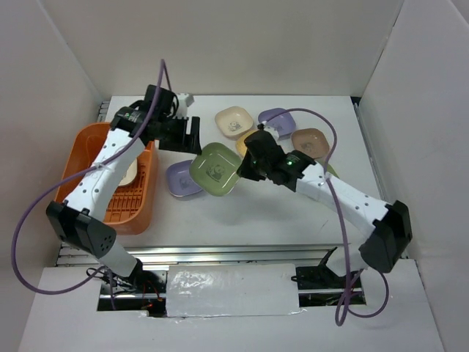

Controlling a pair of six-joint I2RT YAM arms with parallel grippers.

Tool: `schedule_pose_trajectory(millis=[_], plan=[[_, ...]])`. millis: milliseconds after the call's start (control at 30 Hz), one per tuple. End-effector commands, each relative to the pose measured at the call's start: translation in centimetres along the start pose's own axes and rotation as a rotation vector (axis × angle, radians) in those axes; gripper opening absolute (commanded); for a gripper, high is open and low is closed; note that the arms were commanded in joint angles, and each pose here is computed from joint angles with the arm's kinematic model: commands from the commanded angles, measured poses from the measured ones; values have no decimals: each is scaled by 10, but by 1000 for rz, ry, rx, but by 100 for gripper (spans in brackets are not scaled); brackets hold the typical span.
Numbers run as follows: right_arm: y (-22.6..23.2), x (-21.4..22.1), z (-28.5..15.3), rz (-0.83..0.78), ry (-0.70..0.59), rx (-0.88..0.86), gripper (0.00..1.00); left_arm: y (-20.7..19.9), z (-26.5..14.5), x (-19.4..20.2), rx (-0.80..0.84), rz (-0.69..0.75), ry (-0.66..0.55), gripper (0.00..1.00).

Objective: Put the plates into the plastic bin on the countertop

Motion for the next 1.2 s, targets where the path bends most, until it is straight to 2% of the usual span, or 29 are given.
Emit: schedule_pose_trajectory(millis=[0, 100, 167, 233, 267, 300, 333, 367, 400, 533, 633, 667, 700, 767, 800, 867, 933, 1067, 1167], plan=[[19, -20, -33, -32, -48, -148, 0, -16, 7, 0, 14, 92, 23, 77], [19, -27, -42, -35, -57, -138, 0, -24, 19, 7, -5, 119, 57, 60], [19, -29, -47, -33, -57, -149, 0, -29, 23, 8, 0, 131, 65, 61], [19, -30, -49, -25, -54, -154, 0, -30, 26, 8, -11, 132, 68, 49], [19, -31, -50, -22, -55, -159, 0, -31, 27, 6, -15, 131, 62, 36], [18, -29, -50, -7, -47, -155, 26, -30, 28, 4, -30, 126, 60, 0], [15, -31, -51, 5, -52, -146, 61, -25, 26, 0, -79, 102, 44, 0], [13, -31, -51, 19, -55, -138, 91, -18, 22, -7, -144, 88, 14, 0], [9, -31, -54, 43, -54, -128, 100, -3, 16, -12, -254, 48, -22, 0], [-12, -36, -57, 60, -65, -108, 100, 52, -21, -33, -459, -123, -146, 0], [-27, -36, -60, 51, -61, -99, 100, 113, -66, -44, -544, -238, -276, 0], [-39, -34, -60, 41, -51, -86, 100, 137, -83, -33, -631, -207, -290, 0], [-38, -33, -60, 41, -42, -94, 100, 151, -78, -29, -668, -227, -286, 0], [-48, -32, -60, 33, -31, -86, 100, 168, -88, -19, -750, -177, -293, 0], [-54, -29, -58, 27, -16, -80, 100, 191, -92, -10, -789, -198, -308, 0], [-58, -27, -61, 24, -5, -88, 100, 221, -92, -1, -818, -178, -306, 0], [-62, -27, -62, 25, 5, -100, 100, 233, -86, 0, -762, -153, -298, 0], [-66, -27, -68, 19, 6, -125, 100, 266, -80, 6, -691, -228, -268, 0], [-68, -31, -71, 17, -3, -137, 100, 275, -66, 12, -642, -244, -249, 0]])
Point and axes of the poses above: each gripper's point midway between its finger pads, its own z axis out along the fingers, its own y axis along the line the jaws close on, x = y × z, the point moved 4 cm from there along -z, back along the fingers, and after that the axes turned 4 degrees about z, right-handed, at the moved point
